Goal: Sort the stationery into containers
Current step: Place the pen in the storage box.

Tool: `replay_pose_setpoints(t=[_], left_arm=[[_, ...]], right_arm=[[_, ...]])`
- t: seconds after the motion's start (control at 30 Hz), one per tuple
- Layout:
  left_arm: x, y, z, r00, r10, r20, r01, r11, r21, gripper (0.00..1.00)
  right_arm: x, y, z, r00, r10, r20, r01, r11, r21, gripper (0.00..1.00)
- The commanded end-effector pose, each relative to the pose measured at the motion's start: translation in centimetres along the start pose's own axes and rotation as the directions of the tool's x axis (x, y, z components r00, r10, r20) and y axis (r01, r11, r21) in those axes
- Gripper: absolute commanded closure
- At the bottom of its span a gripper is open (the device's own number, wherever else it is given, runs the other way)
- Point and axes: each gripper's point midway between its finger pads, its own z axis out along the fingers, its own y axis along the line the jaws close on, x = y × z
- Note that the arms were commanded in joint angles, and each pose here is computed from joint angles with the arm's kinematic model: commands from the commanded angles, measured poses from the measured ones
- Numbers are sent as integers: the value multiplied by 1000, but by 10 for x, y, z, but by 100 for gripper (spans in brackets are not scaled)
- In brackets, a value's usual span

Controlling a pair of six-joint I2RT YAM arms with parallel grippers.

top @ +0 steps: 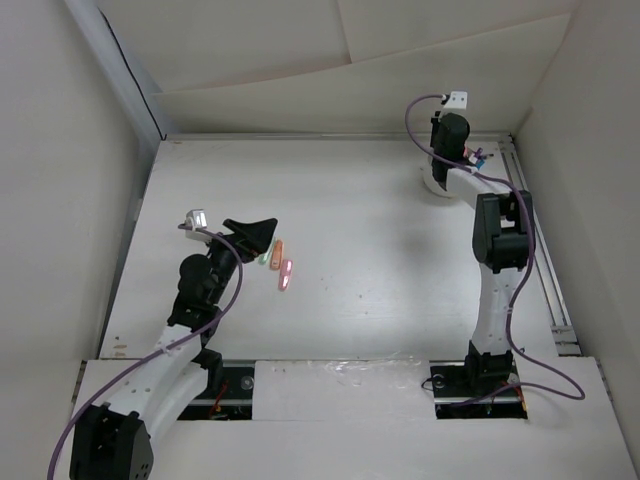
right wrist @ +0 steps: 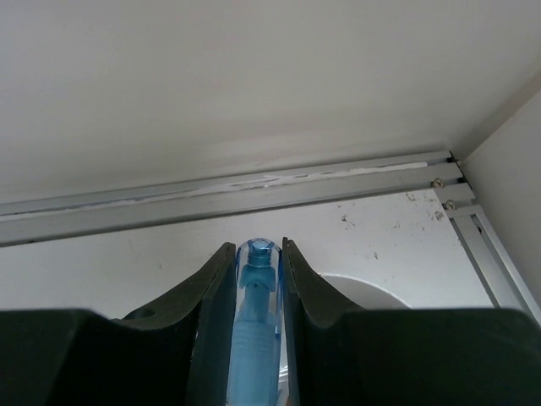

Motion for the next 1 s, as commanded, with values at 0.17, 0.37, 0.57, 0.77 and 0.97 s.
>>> replay_pose_setpoints(t=[0.17,0.37,0.57,0.77,0.97], left_arm=[[-9,-12,-5,999,14,34,-16,999,44,0],[-9,-12,-6,999,14,34,-16,999,44,0],[-14,-18,-10,999,16,50,-19,998,62,0],[-10,-16,-12,999,16,37,-18,998,61,0],[-10,-16,-12,999,16,37,-18,998,61,0]], right_arm=[[-43,2,-22,997,35,62,-34,999,-16,69],[-48,3,-35,997,35,63,-33,999,-25,69],[-43,-3,-45,998,29,47,-28,999,-15,69],[-35,-1,-47,999,24,36,-24,1000,-3,70],[-31,9,-41,999,23,37,-23,1000,17,73]])
